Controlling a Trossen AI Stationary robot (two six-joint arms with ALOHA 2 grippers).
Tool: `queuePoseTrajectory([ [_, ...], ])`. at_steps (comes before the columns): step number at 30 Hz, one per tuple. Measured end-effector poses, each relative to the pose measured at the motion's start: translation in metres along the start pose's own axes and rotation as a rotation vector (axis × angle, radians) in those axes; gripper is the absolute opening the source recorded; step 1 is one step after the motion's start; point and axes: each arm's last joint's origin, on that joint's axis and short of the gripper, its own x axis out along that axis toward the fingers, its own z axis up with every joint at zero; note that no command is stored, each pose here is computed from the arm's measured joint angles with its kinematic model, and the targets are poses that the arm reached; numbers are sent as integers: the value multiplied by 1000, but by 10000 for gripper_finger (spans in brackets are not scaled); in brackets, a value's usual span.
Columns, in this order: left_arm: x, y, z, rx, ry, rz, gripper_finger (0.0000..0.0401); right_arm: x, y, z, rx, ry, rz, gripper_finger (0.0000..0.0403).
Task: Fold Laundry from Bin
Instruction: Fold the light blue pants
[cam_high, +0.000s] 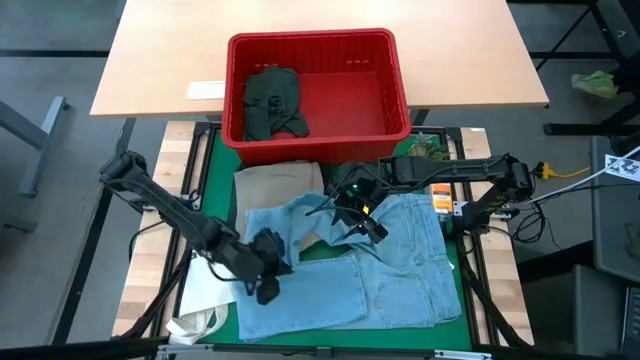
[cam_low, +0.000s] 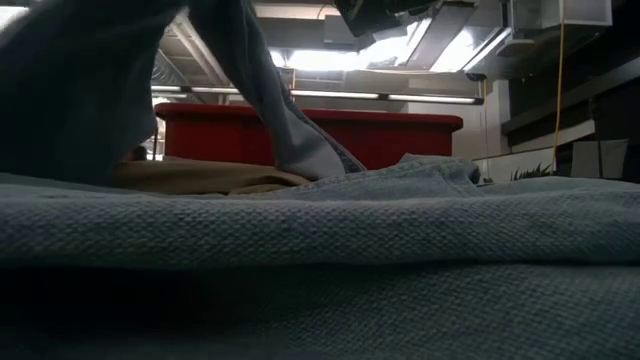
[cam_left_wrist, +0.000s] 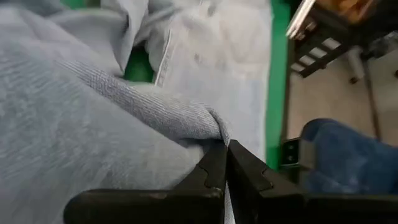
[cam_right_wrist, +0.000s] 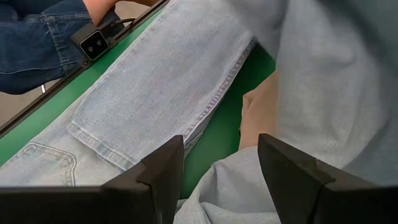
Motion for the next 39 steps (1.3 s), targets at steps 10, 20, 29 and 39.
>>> queuePoseTrajectory([
  [10,66,-4,-13,86,63,-27,60,0,0,0,1,1,1,205],
  [20,62,3,10,51,71,-155,147,0,0,0,2,2,1,205],
  [29,63,5,22,86,76,-281,148,0,1,-1,8,8,6,205],
  [39,65,26,11,-2,328,-205,148,-1,8,-12,73,116,77,205],
])
